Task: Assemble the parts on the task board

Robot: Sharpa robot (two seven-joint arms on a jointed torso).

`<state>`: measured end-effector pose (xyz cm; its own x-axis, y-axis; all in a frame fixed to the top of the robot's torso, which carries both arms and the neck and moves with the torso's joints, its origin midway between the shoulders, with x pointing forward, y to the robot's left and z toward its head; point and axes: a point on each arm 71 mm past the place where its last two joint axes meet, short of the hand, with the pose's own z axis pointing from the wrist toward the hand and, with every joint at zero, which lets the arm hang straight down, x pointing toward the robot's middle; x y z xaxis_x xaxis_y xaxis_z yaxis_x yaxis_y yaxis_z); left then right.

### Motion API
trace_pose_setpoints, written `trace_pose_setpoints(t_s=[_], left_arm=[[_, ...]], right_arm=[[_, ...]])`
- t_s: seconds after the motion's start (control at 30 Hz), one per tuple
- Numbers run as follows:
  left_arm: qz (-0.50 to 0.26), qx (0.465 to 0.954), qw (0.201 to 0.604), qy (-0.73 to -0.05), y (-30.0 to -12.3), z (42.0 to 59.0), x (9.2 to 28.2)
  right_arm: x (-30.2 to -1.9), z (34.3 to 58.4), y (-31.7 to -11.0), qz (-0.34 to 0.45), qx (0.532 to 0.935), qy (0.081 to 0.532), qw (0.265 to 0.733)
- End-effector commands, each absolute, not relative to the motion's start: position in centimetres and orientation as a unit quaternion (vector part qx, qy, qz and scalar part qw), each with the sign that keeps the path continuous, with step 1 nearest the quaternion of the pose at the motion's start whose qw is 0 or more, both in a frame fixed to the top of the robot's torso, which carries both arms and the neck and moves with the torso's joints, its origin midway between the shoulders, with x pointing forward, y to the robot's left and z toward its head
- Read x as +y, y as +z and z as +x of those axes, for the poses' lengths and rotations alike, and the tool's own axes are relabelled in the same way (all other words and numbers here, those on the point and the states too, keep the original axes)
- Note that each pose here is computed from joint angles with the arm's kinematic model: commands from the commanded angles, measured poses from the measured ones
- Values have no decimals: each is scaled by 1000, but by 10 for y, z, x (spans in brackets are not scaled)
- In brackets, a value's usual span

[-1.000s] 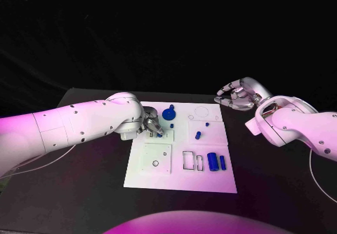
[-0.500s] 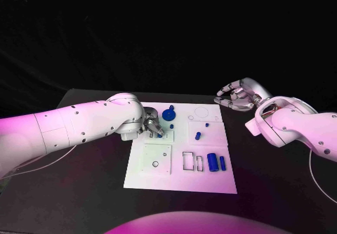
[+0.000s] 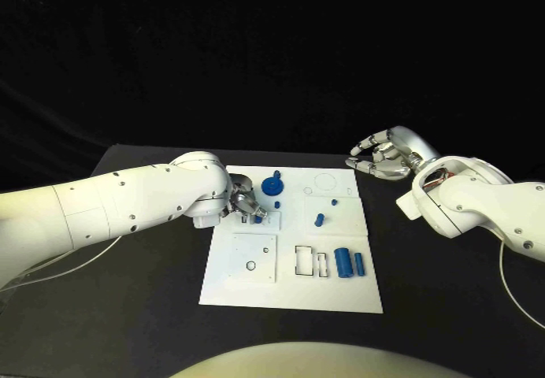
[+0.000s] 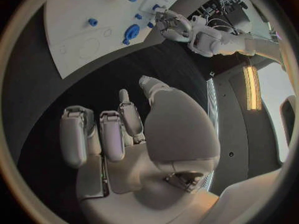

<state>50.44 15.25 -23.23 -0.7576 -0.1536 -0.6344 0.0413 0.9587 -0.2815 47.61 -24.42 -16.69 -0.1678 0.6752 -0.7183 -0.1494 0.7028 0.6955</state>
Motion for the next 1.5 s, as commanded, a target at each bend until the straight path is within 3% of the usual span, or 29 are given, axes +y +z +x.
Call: trace_pose_setpoints(t_s=[0.03, 0.33, 0.57, 0.9, 1.13, 1.5], left_arm=[[-33, 926, 346, -146, -232, 504, 152], [-41, 922, 352, -154, -227, 502, 156], [-60, 913, 363, -175, -208, 507, 160], [-78, 903, 392, -157, -174, 535, 188], [-79, 908, 391, -131, -172, 553, 201], [-65, 917, 381, -102, -182, 565, 200]], right_arm=[[-243, 476, -167, 185, 687, 337, 617], [-245, 476, -167, 186, 686, 337, 618], [-246, 476, -168, 186, 686, 335, 618], [-248, 477, -169, 188, 686, 333, 619], [-248, 477, -169, 188, 687, 333, 619], [-246, 477, -169, 186, 687, 335, 618]])
